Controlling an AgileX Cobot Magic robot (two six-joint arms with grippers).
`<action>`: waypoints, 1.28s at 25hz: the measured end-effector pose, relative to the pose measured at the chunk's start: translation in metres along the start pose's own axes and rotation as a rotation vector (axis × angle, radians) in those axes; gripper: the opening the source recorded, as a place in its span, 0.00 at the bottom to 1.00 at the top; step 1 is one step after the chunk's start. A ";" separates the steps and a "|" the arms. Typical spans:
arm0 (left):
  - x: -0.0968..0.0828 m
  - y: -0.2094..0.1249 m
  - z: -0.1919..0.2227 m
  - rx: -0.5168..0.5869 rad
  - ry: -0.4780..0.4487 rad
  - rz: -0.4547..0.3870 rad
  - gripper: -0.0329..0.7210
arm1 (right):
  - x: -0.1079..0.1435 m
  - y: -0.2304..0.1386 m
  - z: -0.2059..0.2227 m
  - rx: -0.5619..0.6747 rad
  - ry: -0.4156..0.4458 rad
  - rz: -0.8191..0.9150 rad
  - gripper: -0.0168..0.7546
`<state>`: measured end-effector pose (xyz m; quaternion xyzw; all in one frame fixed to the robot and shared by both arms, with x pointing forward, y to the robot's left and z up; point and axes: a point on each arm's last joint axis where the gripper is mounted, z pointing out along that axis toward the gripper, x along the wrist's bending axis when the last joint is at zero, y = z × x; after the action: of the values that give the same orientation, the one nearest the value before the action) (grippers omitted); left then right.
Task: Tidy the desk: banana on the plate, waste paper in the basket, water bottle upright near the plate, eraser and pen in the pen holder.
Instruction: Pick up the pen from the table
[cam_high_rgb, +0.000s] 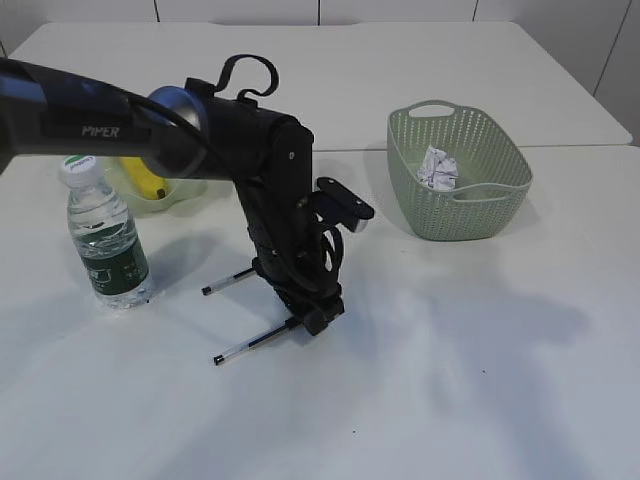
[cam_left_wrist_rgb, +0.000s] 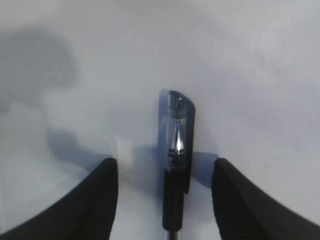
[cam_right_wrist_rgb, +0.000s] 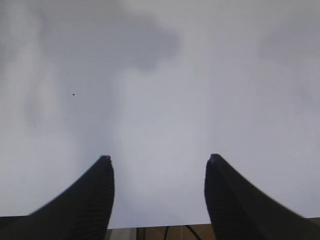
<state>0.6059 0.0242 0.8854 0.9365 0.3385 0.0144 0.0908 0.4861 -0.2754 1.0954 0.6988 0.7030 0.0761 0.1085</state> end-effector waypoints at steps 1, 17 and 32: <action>0.000 -0.001 0.000 0.011 0.001 0.004 0.59 | 0.000 0.000 0.000 0.000 0.000 -0.002 0.58; 0.000 -0.005 0.000 0.061 0.000 0.016 0.12 | 0.000 0.000 0.000 0.000 0.000 -0.004 0.58; 0.002 0.012 -0.048 -0.057 0.031 0.023 0.10 | 0.000 0.000 0.000 0.000 0.000 -0.006 0.58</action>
<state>0.6107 0.0244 0.9344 0.9370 0.3287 0.0396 0.1119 0.4861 -0.2754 1.0954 0.6968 0.7049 0.0758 0.1087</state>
